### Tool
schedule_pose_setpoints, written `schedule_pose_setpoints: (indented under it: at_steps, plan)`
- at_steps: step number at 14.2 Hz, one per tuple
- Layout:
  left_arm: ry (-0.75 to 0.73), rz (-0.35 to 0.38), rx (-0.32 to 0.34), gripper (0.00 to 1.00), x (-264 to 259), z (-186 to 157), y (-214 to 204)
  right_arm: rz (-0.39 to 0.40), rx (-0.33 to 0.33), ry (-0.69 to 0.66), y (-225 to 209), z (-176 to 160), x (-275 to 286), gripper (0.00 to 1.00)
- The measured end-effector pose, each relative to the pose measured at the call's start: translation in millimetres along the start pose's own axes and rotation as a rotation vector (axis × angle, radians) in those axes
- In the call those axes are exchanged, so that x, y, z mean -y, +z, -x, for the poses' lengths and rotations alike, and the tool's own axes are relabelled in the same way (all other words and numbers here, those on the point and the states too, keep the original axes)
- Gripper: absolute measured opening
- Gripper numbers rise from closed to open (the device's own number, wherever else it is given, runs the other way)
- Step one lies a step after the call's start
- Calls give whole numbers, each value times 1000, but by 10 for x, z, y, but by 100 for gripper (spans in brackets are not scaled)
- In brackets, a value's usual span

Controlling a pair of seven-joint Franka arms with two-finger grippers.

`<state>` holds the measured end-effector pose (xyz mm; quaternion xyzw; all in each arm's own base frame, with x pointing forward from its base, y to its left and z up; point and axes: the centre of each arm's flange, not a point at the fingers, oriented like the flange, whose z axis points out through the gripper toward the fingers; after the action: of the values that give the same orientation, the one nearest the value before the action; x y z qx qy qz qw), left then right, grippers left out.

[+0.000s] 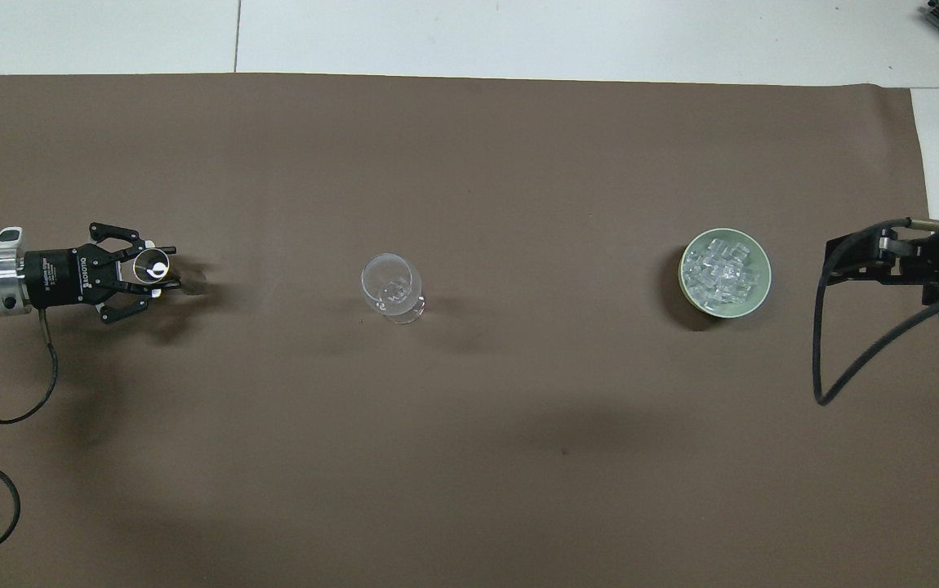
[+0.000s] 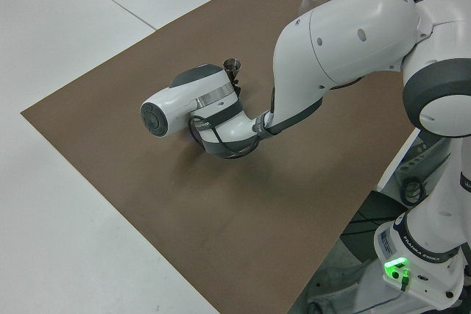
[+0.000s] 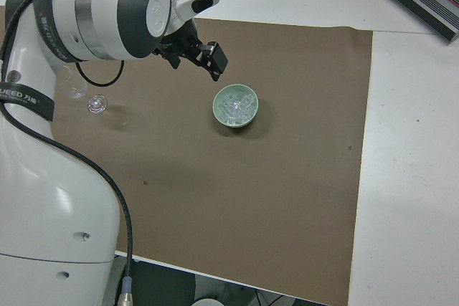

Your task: Pour wine and add ice with both arms

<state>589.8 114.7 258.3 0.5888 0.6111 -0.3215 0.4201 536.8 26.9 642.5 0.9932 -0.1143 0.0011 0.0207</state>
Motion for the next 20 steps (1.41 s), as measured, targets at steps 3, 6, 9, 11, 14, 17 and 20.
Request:
schedule_pose_setpoints:
  at_steps: [3, 6, 9, 11, 14, 17, 20]
  plan:
    - [0, -1, 1, 38, 3, 0, 4, 0, 0, 0, 0, 0, 0, 100]
    - [-1, -1, 1, 25, 5, -1, 6, 0, 0, 0, 0, 0, 0, 100]
    - [-1, -2, 1, 23, 8, -3, 7, 0, 0, 0, 0, 0, 0, 100]
    - [-2, -2, 1, 23, 8, -4, 8, 0, 0, 0, 0, 0, 0, 100]
    - [-2, -4, 4, 23, 11, -2, 11, 0, 0, 0, 0, 0, 0, 100]
    - [3, -19, 30, 22, 17, 46, -15, 0, 0, 0, 0, 0, 0, 100]
    - [6, -2, 34, 22, -36, 123, -177, 0, 0, 0, 0, 0, 0, 100]
